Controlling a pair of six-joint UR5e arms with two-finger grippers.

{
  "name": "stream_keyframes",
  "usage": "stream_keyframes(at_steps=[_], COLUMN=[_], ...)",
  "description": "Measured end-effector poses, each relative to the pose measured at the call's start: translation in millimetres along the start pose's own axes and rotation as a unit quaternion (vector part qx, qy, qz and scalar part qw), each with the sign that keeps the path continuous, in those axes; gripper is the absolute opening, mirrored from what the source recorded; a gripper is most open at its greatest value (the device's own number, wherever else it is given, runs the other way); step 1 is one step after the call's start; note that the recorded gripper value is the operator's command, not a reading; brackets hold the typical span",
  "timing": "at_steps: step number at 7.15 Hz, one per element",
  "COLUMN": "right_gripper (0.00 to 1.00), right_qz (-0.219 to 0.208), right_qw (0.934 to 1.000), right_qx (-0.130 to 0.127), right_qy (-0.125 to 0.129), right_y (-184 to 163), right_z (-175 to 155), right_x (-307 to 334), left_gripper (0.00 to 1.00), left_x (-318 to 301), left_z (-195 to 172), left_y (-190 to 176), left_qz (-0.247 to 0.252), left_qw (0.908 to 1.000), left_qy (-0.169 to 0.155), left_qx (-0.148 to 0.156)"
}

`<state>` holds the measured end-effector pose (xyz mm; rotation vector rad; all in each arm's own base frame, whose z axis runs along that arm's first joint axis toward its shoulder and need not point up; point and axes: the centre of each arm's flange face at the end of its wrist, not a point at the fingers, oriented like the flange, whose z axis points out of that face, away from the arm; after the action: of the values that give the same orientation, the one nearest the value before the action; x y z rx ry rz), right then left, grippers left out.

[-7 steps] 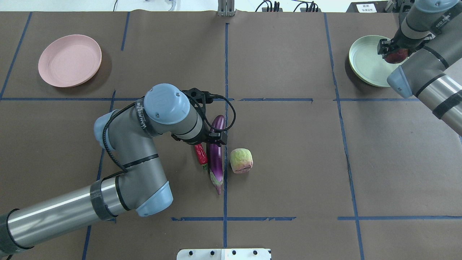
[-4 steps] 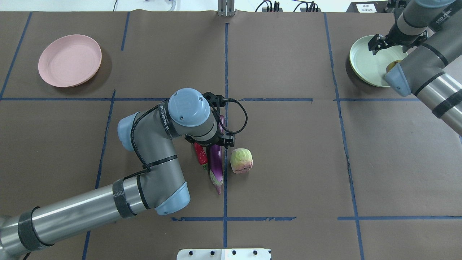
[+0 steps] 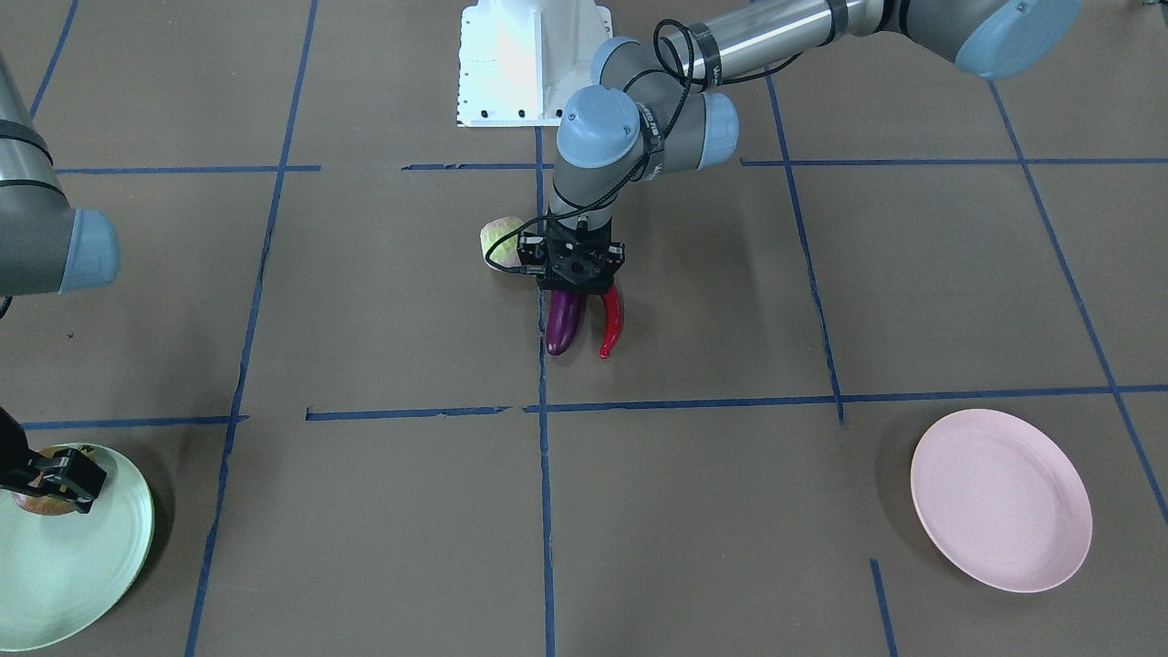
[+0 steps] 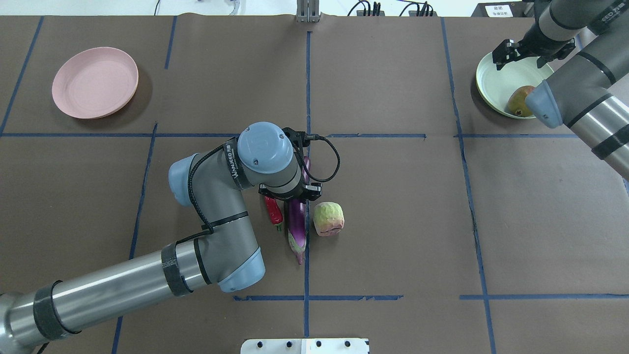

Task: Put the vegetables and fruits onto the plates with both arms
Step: 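Release pomegranate onto green plate while left gripper grasps purple eggplant, then carry eggplant to pink plate with left gripper while right reaches for pale fruit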

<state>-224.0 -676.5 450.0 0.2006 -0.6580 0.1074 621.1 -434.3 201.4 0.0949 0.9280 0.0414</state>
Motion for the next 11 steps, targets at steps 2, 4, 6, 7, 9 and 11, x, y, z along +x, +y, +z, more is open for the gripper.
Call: stream_keyframes(at_steps=[2,4,6,7,9,11], right_gripper=[0.99,0.99,0.99,0.99,0.99,0.99], right_qz=[0.028,0.075,0.118,0.131,0.145,0.148], right_qw=[0.998,0.9904,0.9805,0.9772,0.9751,0.9746], right_qx=[-0.006,-0.024,-0.048,-0.055,-0.046,-0.047], right_qy=[-0.057,-0.113,-0.15,-0.158,-0.161,-0.161], right_y=[22.8,71.2,125.1,151.7,200.8,223.1], right_z=[-34.3,-66.0,-88.0,-92.3,-92.4,-88.3], right_x=[-20.3,-75.1,-136.2,-165.1,-214.3,-235.3], left_gripper=[0.0,0.0,0.0,0.0,0.06,0.99], left_x=[-9.0,-93.4,-211.0,-273.9,-405.3,-486.9], left_z=[-55.1,-109.8,-142.2,-150.4,-131.2,-99.7], left_y=[-36.3,-98.5,-158.9,-191.8,-252.4,-280.6], left_qz=[-0.026,-0.065,-0.044,-0.027,-0.024,-0.038], left_qw=[0.9985,0.993,0.9884,0.9853,0.9776,0.9735], left_qy=[0.026,0.013,-0.048,-0.09,-0.174,-0.197], left_qx=[0.04,0.098,0.137,0.142,0.116,0.109])
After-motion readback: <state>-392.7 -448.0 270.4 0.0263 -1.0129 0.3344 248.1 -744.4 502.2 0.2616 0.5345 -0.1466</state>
